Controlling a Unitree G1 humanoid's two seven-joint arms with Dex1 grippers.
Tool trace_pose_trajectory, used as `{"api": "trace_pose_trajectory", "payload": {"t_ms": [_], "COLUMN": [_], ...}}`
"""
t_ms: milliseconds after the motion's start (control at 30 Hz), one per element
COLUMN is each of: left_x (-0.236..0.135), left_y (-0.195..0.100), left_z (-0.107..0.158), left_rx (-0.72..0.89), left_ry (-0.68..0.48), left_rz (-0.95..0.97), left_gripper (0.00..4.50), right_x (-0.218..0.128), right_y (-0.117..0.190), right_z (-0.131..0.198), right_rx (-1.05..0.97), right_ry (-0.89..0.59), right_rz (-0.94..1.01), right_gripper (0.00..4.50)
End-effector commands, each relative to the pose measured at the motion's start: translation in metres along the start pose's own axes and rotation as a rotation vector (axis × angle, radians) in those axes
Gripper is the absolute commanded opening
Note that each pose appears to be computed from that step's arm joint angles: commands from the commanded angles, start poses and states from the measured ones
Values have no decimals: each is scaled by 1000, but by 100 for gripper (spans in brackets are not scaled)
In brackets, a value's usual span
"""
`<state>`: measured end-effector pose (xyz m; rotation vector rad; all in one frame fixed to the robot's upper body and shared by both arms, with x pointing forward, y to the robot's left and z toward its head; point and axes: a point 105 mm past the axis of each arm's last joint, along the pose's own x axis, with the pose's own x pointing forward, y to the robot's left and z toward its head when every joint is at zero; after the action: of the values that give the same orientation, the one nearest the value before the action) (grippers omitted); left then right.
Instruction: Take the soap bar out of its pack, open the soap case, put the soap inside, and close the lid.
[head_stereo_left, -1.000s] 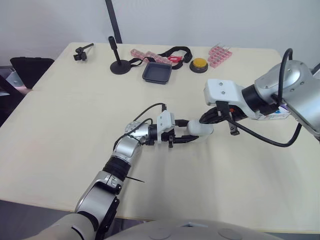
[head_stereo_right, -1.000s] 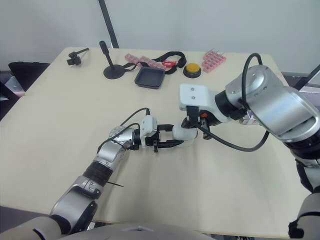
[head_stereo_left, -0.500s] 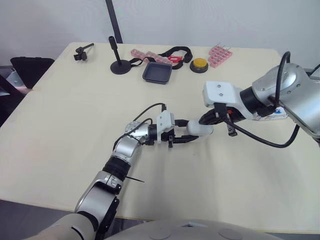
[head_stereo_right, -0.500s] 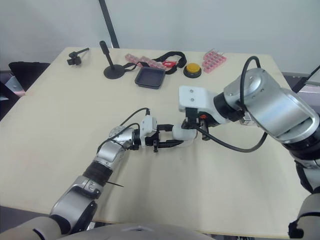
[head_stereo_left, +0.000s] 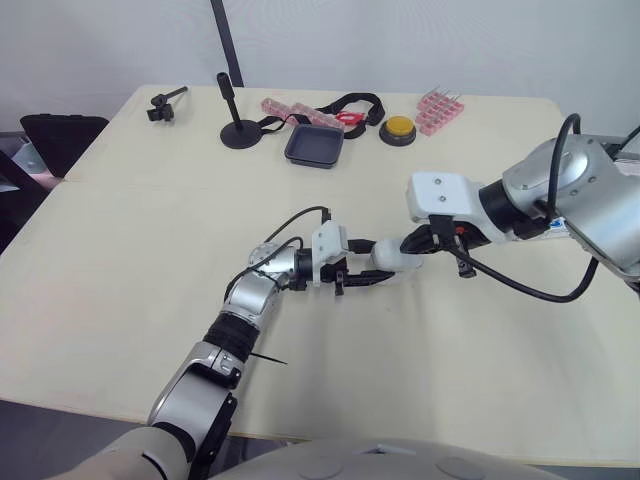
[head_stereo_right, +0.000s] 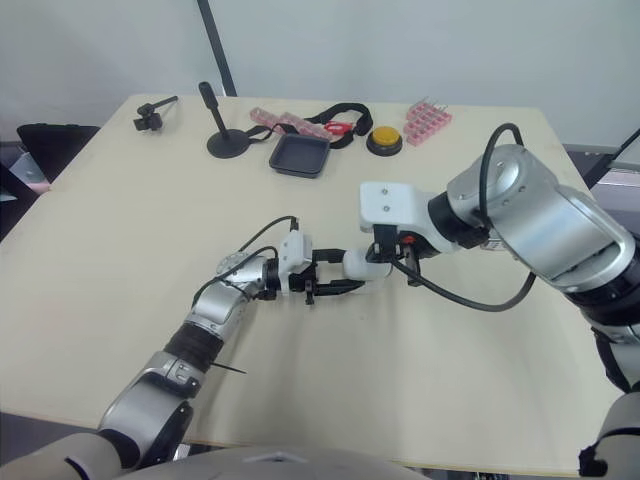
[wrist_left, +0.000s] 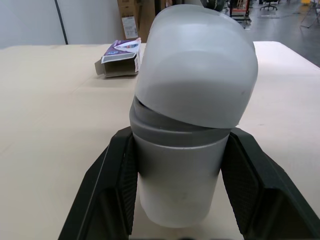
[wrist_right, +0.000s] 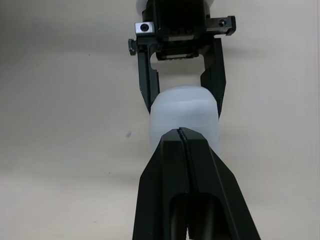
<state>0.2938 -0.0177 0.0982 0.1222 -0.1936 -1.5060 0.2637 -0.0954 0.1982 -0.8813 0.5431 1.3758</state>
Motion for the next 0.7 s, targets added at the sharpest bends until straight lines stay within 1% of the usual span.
{"api": "trace_pose_trajectory", "payload": {"t_ms": [33,700], "left_x": [0,0], "left_y": [6,5], "left_z": [17,17], "left_rx": [44,43], "left_ry": [-66,-71], "left_rz": [16,16], "left_gripper": [187,187], "right_x": [-1,6], "right_y": [-3,-8], "right_z": [-7,-6], "right_rx": [9,21], "right_ry": [25,15], "right_rz": [-20,-27], "right_gripper": [1,1]}}
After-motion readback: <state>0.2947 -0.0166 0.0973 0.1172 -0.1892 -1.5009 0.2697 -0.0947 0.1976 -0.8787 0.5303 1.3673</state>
